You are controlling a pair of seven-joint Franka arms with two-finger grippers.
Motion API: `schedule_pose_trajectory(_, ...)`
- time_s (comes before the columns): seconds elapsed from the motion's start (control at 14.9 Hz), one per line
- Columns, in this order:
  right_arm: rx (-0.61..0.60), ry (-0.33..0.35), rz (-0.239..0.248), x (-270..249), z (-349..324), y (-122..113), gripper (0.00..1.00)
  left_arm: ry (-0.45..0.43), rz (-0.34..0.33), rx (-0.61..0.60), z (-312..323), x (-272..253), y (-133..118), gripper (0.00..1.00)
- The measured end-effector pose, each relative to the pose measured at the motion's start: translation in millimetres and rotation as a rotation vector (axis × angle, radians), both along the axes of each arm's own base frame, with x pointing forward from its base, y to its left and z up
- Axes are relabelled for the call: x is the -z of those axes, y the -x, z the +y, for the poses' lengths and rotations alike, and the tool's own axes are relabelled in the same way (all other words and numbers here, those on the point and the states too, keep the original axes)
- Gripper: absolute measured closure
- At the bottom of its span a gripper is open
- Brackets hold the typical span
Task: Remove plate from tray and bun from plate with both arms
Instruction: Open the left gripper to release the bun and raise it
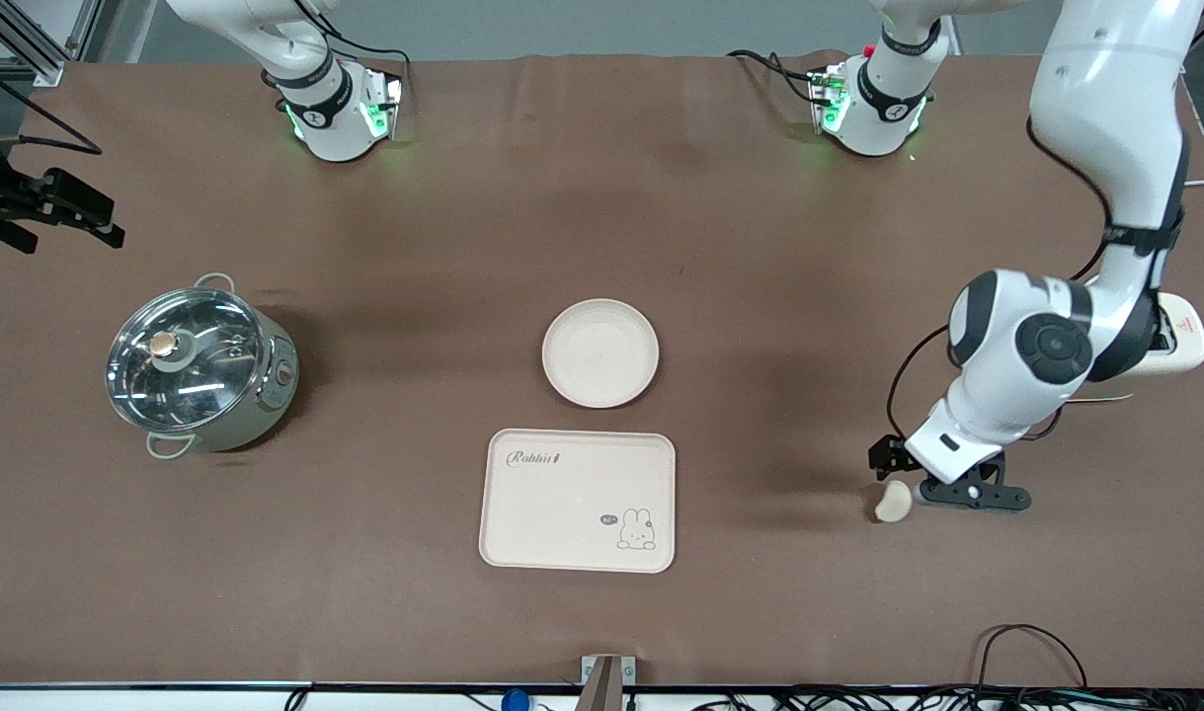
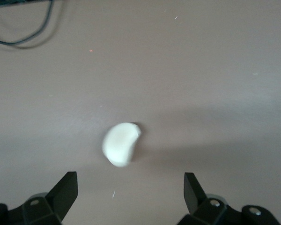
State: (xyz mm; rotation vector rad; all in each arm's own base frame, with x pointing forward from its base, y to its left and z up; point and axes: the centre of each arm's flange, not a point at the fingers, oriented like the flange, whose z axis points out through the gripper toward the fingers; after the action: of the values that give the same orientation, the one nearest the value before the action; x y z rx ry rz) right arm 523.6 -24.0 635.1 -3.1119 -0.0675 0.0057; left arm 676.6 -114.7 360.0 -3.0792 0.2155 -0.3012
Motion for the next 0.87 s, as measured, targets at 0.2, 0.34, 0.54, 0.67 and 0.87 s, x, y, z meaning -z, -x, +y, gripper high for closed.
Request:
schedule_pose_trajectory(0.2, 0.000, 0.001, 0.002, 3, 0, -2, 0.00, -0.011, 0.013, -0.040, -1, -120, 26, 0.00)
schedule_pose_trajectory(0.34, 0.000, 0.001, 0.002, 3, 0, -3, 0.00, 0.000, 0.041, -0.071, 3, -191, 55, 0.00)
schedule_pose_trajectory(0.54, -0.001, 0.001, -0.006, 1, 1, -3, 0.00, 0.032, 0.058, -0.110, 4, -255, 98, 0.00)
schedule_pose_trajectory(0.67, -0.001, 0.001, -0.010, 0, 1, -3, 0.00, 0.025, 0.069, -0.117, 7, -278, 121, 0.00)
schedule_pose_trajectory(0.87, 0.000, 0.001, -0.012, -1, 0, -3, 0.00, 0.016, 0.065, -0.114, 4, -275, 142, 0.00)
